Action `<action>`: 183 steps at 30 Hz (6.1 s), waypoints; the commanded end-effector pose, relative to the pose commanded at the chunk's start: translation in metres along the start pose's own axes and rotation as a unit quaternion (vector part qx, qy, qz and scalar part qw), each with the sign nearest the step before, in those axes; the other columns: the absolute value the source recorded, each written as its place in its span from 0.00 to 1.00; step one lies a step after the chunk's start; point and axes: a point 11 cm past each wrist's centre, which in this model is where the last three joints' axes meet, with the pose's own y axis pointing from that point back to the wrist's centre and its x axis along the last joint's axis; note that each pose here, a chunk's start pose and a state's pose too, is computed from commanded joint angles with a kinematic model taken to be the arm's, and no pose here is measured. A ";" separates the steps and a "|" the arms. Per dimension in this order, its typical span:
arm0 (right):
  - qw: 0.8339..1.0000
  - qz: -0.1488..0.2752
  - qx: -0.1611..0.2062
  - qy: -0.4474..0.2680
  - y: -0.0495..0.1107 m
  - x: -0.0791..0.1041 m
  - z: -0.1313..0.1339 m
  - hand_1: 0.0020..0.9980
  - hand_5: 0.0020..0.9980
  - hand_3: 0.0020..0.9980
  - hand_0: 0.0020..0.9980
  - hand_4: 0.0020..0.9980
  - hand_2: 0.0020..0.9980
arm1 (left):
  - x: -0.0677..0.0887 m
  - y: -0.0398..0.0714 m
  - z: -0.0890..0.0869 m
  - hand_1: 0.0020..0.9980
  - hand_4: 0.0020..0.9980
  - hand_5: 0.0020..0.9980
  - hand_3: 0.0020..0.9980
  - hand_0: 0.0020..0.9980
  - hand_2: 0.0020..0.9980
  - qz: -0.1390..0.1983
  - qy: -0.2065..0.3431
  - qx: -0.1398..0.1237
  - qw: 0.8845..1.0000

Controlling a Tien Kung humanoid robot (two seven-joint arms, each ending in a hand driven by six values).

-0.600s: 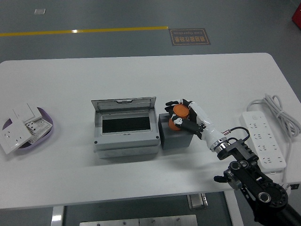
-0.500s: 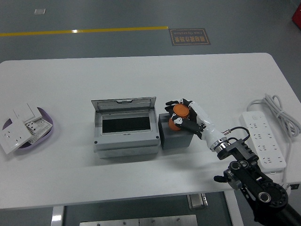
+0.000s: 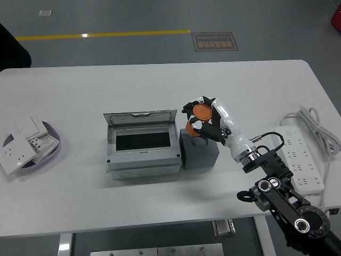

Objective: Pick up the cylinder from the cube,place it in the box,flap close box

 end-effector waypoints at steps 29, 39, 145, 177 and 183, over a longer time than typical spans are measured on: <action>0.930 -0.176 -0.044 0.319 -0.042 -0.093 -0.021 0.25 0.00 0.32 0.11 0.00 0.35 | 0.005 0.001 0.001 0.67 0.77 0.32 0.72 0.64 0.68 0.005 -0.003 -0.001 1.000; 0.896 -0.198 -0.047 0.395 -0.057 -0.107 -0.018 0.25 0.00 0.32 0.10 0.00 0.35 | 0.006 0.001 0.003 0.67 0.77 0.32 0.72 0.64 0.68 0.005 -0.006 -0.002 1.000; 0.927 -0.267 -0.035 0.261 -0.036 -0.075 -0.038 0.65 0.33 0.70 0.64 0.69 0.67 | 0.006 0.001 0.005 0.67 0.77 0.32 0.71 0.64 0.68 0.002 -0.026 -0.004 1.000; 0.997 -0.011 -0.067 0.029 0.014 0.051 0.011 0.66 0.34 0.70 0.65 0.67 0.68 | 0.010 0.001 -0.011 0.67 0.77 0.31 0.71 0.64 0.68 0.005 -0.024 0.014 1.000; 0.997 0.012 -0.054 -0.062 0.023 0.048 0.019 0.69 0.30 0.70 0.71 0.69 0.70 | 0.010 0.001 -0.016 0.67 0.77 0.31 0.71 0.64 0.68 0.005 -0.021 0.018 1.000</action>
